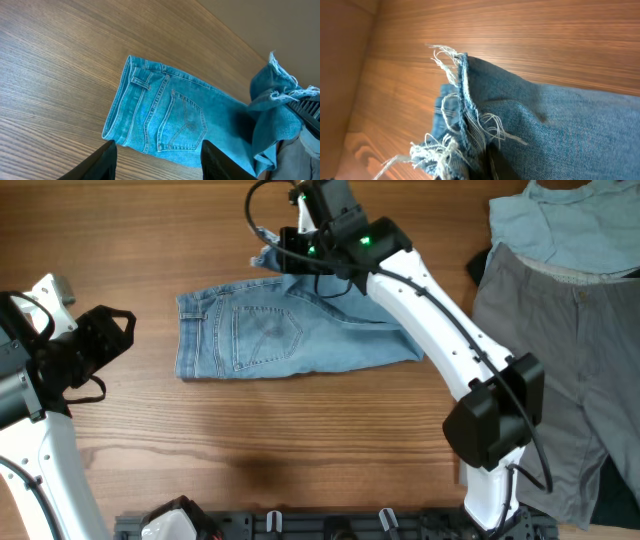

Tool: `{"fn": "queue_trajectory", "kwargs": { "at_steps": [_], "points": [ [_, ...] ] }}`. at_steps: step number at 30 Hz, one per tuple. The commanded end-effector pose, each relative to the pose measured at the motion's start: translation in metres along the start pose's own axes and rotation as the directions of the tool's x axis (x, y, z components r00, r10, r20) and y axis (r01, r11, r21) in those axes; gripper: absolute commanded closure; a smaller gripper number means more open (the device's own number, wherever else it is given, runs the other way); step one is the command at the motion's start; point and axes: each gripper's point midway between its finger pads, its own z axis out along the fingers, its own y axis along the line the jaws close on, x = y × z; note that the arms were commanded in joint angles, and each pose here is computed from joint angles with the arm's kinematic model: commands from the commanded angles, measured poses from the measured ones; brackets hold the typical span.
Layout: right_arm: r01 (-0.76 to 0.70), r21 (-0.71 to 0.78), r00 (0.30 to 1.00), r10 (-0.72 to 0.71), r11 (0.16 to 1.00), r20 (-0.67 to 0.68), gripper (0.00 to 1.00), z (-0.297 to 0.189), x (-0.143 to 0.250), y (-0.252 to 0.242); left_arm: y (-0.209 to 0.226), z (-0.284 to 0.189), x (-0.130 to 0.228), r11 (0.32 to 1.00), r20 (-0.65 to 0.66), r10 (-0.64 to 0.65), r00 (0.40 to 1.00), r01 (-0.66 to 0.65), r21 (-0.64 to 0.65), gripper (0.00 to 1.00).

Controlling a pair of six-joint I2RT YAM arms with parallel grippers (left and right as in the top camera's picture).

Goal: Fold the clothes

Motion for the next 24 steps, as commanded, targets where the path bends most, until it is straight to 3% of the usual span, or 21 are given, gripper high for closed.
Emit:
{"fn": "queue_trajectory", "kwargs": {
  "at_steps": [1,15,24],
  "points": [
    [0.028,-0.062,1.0,-0.028,0.998,-0.008,0.87,0.013,0.006,0.025,-0.002,-0.004,-0.005,1.0,0.016,0.016,1.0,-0.016,0.0,0.47],
    [0.084,-0.046,0.994,-0.087,0.995,-0.065,0.87,0.052,0.06,0.069,-0.002,-0.004,-0.004,1.0,0.015,0.015,1.0,-0.015,0.0,0.47],
    [0.168,-0.256,0.983,-0.183,0.952,-0.033,0.86,0.118,0.09,0.122,-0.002,-0.004,-0.004,1.0,0.015,0.015,1.0,-0.015,0.0,0.46]
  ]
}}
